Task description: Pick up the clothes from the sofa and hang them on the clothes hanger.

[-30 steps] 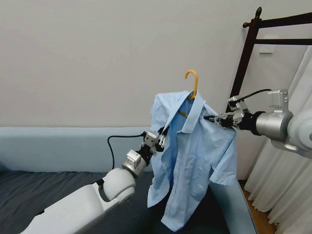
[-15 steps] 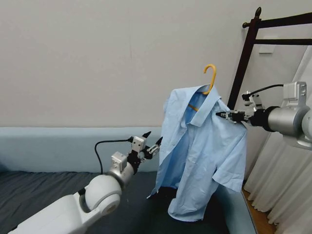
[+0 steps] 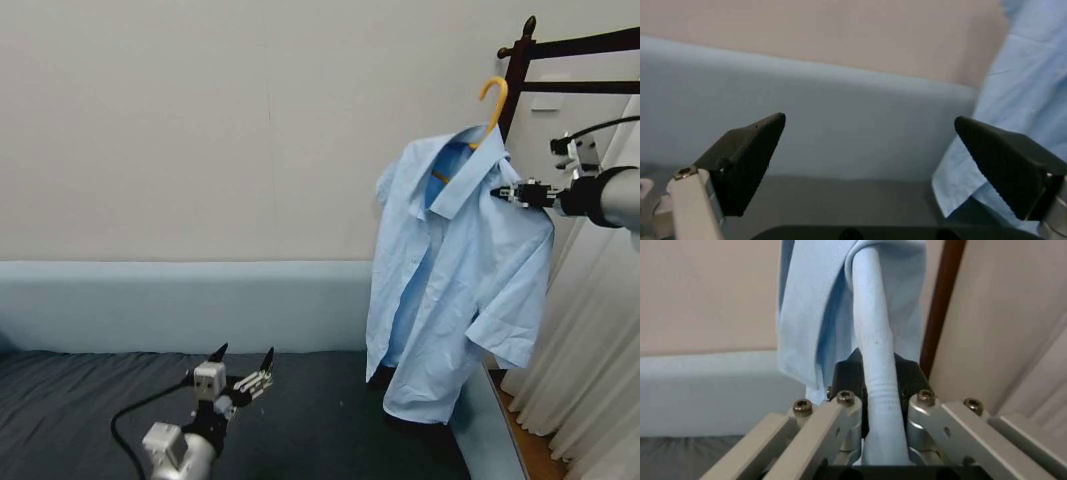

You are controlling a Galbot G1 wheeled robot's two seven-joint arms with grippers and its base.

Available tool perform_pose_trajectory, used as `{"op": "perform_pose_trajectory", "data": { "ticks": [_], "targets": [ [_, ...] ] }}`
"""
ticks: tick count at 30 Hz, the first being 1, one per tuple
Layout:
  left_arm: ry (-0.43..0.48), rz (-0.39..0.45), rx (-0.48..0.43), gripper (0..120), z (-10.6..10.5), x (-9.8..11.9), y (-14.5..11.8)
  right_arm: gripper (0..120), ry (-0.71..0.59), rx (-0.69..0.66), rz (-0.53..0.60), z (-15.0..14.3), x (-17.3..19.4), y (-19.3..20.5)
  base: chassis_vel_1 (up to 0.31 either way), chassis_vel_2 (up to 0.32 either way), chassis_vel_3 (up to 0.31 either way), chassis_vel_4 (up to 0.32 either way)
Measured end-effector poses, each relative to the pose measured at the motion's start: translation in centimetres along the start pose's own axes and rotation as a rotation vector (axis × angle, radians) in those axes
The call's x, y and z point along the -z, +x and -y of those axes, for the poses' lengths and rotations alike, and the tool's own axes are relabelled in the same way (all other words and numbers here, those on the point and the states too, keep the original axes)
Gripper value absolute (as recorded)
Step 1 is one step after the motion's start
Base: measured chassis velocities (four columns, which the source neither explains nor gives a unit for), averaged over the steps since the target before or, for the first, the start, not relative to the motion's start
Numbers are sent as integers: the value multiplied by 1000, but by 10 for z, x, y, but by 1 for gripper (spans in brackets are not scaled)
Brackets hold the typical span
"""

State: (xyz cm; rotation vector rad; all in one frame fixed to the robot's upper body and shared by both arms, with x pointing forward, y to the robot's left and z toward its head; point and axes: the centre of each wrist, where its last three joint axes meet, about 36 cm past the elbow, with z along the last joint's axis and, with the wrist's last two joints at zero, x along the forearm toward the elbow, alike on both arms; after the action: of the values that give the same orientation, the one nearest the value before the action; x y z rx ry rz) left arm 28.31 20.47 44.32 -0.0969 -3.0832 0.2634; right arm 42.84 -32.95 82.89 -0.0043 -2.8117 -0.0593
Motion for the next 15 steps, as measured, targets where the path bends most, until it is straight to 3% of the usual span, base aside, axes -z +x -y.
{"op": "perform_pose_trajectory", "data": {
  "ticks": [6,10,15],
  "targets": [
    [15,2,118,100,17,-20,46,6,-8,-154,-6,6,-4,-27,0,0,0,0],
    [5,14,136,100,20,-33,47,6,23,-257,-6,8,-12,-64,0,0,0,0],
    [24,28,138,100,25,-34,41,6,113,-357,12,18,-27,-120,0,0,0,0]
  ]
}}
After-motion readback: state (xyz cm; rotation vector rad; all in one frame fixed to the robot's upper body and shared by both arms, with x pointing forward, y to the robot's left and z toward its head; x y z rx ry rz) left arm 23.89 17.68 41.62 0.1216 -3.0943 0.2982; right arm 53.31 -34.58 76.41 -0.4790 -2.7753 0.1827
